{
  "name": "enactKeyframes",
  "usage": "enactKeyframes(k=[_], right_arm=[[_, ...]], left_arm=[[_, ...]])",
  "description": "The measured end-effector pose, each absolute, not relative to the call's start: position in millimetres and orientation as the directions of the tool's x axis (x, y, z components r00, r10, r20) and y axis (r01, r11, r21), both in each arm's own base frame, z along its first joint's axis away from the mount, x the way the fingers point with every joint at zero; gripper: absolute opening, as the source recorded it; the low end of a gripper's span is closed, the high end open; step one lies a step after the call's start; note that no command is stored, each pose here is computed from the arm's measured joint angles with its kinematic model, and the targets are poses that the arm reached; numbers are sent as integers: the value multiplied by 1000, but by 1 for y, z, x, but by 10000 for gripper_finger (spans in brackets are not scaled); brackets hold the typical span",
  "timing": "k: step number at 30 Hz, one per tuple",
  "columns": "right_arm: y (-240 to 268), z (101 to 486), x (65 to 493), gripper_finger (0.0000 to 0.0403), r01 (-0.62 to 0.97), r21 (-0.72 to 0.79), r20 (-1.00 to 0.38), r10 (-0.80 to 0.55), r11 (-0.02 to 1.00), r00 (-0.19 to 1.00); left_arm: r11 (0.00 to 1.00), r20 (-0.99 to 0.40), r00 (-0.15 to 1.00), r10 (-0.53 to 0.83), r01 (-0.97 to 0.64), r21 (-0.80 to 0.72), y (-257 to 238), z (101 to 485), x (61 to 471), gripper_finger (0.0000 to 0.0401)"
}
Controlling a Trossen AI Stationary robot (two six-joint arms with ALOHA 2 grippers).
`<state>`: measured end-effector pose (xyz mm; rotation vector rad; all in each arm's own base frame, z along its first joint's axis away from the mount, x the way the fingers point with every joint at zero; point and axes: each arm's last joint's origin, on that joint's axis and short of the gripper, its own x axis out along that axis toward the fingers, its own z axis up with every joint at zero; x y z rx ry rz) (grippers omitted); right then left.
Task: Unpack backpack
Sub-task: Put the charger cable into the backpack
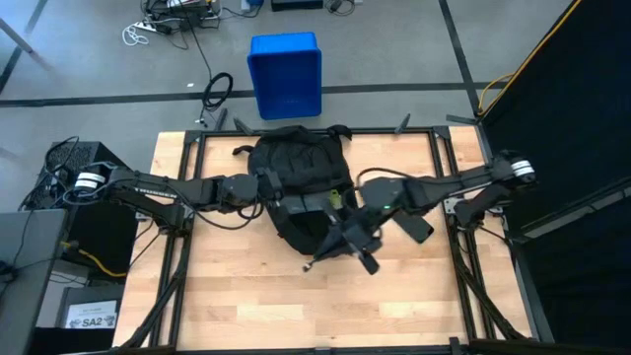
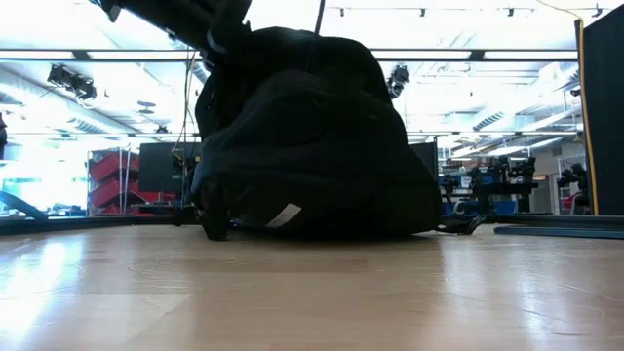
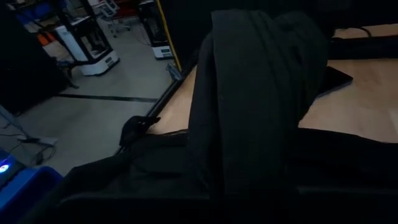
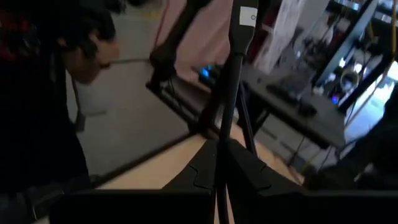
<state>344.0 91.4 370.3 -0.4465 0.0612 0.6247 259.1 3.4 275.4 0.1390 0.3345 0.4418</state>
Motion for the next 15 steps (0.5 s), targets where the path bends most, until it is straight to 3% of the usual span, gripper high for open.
enactKeyframes(k=[15], right_arm=[[61,337,354,0,-531,-286,-380,415,797,827]], left_arm=[[910,-296,864,408,-360,205,2,275,259,0]])
